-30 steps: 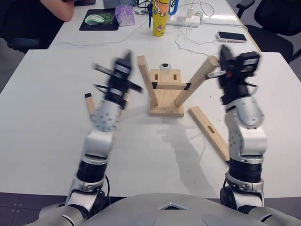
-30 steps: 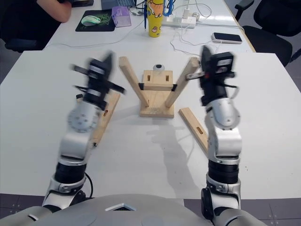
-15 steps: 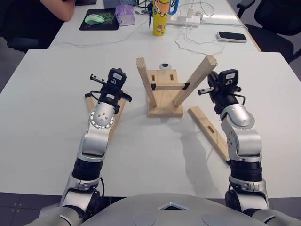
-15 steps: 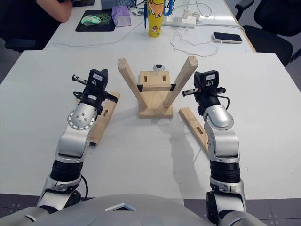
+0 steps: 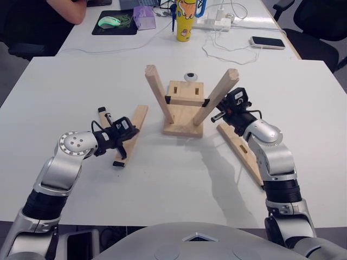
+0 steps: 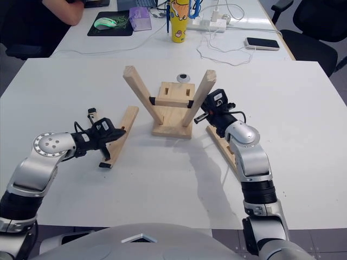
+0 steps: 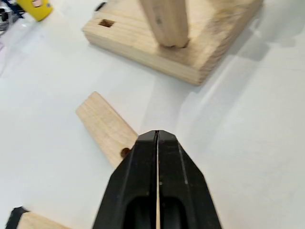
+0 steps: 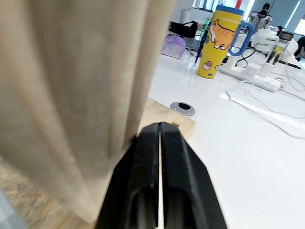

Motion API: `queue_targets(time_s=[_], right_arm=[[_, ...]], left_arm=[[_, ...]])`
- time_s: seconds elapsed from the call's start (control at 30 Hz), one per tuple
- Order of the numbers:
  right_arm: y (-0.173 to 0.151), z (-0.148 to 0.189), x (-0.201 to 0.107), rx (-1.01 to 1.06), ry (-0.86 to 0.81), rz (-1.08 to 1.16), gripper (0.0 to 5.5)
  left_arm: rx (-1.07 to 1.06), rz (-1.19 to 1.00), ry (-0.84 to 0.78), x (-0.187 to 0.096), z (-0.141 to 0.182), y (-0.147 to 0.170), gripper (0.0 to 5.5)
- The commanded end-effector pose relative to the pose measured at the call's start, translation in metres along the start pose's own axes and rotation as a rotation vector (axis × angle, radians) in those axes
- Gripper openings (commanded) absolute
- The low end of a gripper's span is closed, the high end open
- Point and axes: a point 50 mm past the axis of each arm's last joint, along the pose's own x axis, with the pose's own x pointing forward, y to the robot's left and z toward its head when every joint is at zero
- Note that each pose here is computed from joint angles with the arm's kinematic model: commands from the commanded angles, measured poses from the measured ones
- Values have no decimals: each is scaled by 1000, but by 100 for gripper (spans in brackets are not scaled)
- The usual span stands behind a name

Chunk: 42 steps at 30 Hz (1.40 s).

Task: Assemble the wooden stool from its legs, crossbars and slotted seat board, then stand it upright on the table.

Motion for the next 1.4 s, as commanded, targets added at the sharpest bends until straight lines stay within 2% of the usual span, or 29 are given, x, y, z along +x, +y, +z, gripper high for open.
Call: queue_targets(time_s=[0.03,0.3,0.47,0.63,1.03,1.1,1.4], right_arm=[[12,1,2,-61,6,66,0],[36,4,15,-169,-34,203,0],[49,10,23,-210,-79,285,0],[64,16,26,-242,-124,390,0],[93,21,38,-300,-141,495,0],[86,20,41,-328,-119,459,0],[-9,0,14,-425,65,182,0]], left_arm=[[11,-80,11,10,-2,-11,5],[24,-7,-62,44,14,-6,5],[82,-19,1,57,10,-8,5],[117,-10,64,60,2,-5,5],[122,15,86,65,-7,1,5],[133,50,109,61,-10,6,5],[135,287,183,7,-26,38,5]])
